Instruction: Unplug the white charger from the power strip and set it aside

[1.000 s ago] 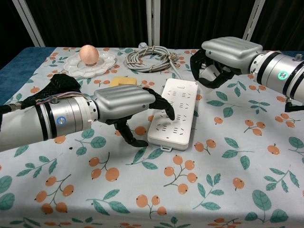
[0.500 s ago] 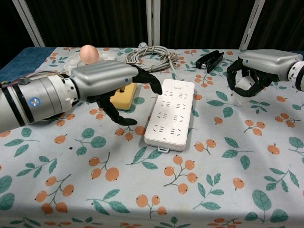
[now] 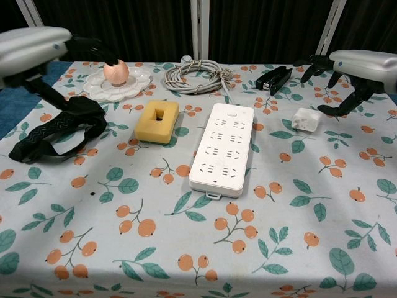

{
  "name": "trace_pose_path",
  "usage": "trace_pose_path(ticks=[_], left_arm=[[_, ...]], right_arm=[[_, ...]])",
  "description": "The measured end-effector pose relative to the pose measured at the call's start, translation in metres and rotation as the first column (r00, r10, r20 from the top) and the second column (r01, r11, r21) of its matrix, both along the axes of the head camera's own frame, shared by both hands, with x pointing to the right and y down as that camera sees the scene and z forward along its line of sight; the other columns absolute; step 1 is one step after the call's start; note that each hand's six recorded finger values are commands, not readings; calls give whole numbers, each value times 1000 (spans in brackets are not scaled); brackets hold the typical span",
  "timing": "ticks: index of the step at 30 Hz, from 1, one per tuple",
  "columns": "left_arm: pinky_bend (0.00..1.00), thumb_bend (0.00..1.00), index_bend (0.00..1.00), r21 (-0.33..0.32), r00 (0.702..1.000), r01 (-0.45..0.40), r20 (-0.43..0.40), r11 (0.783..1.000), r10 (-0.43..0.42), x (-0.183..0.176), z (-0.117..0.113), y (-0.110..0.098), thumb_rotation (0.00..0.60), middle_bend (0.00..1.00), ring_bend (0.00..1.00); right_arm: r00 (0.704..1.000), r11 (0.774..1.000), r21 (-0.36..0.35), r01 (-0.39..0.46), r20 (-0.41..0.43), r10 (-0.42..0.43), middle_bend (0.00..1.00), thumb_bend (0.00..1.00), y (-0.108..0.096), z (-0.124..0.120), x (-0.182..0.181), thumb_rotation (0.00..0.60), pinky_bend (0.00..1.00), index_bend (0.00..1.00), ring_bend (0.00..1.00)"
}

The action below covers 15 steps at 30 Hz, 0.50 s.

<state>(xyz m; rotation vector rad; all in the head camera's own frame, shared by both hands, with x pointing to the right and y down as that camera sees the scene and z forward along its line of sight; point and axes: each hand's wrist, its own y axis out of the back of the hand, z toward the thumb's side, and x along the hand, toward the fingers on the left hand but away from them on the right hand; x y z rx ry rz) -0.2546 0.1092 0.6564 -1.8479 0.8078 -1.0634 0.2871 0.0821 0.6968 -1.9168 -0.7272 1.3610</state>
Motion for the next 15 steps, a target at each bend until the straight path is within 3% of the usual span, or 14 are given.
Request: trace_pose_path(ticks=[7, 15], left_arm=[[113, 206, 231, 87, 971, 190, 130, 978, -200, -88, -30, 11, 600, 225, 141], [96, 206, 232, 174, 878, 343, 292, 923, -381, -159, -68, 59, 600, 225, 141]], right_arm=[[997, 993, 91, -81, 8, 81, 185, 327, 18, -47, 43, 600, 246, 0, 106], [985, 966, 198, -163, -16, 170, 185, 327, 67, -106, 99, 600, 237, 0, 106]])
